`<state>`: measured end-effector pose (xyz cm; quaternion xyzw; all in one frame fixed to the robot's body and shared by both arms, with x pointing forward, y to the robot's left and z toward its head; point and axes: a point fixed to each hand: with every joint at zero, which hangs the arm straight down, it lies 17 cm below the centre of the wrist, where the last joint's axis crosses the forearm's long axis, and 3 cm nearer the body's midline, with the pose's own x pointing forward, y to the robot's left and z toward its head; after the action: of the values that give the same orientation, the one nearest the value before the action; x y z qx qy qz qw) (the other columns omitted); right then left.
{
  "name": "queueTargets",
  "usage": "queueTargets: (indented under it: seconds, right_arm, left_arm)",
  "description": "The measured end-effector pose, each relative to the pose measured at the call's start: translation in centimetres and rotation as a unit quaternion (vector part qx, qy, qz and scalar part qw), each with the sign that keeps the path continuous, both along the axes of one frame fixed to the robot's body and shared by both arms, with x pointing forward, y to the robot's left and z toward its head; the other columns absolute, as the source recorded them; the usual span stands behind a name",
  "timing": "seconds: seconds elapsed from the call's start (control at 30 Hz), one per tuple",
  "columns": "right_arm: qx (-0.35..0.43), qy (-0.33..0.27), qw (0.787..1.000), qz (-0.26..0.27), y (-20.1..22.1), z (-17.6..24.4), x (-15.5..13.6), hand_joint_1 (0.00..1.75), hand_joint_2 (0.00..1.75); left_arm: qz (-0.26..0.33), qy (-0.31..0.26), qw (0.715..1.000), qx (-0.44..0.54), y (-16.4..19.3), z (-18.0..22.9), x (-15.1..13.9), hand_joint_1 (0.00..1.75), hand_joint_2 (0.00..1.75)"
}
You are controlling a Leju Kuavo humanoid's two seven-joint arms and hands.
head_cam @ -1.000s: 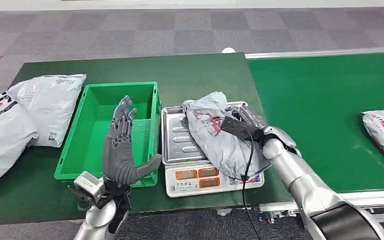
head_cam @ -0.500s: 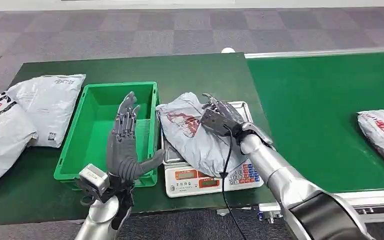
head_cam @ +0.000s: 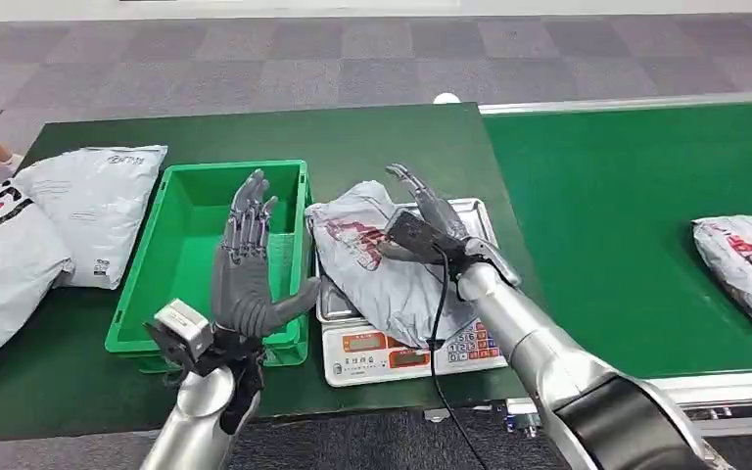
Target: Moved the parcel from conveyor to table for the left to box.
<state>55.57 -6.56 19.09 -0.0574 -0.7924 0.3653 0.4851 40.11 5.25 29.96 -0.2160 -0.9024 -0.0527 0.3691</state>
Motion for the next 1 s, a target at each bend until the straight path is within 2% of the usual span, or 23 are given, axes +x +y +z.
queueTargets:
  seconds: [0.13, 0.3, 0.4, 0.53, 0.7, 1.0]
  right_arm:
    - [0.016, -0.02, 1.0, -0.002, 0.0, 1.1, -0.3, 0.0, 1.75]
    - [0.086, -0.127, 0.987, -0.041, -2.6, 6.1, -2.6, 0.0, 1.75]
    - [0.157, -0.186, 0.967, -0.076, -6.1, 10.0, -5.5, 0.0, 1.75]
    - [0.22, -0.235, 0.94, -0.115, -10.8, 11.9, -10.1, 0.0, 1.75]
    - [0.225, -0.269, 0.924, -0.151, -14.0, 11.9, -13.9, 0.0, 1.75]
    - [0.221, -0.282, 0.916, -0.183, -16.3, 12.1, -16.2, 0.0, 1.75]
  left_arm:
    - [-0.001, 0.004, 1.0, -0.001, 0.1, -0.2, 0.3, 0.0, 1.75]
    - [-0.009, 0.013, 1.0, 0.0, 0.4, -0.7, 1.1, 0.0, 1.75]
    - [-0.013, 0.027, 1.0, 0.001, 0.7, -1.2, 2.0, 0.0, 1.75]
    - [-0.017, 0.041, 0.999, 0.006, 0.7, -2.2, 2.6, 0.0, 1.75]
    - [-0.017, 0.051, 0.998, 0.013, 0.6, -2.8, 3.0, 0.0, 1.75]
    - [-0.036, 0.08, 0.995, 0.049, -1.1, -4.4, 3.8, 0.0, 1.75]
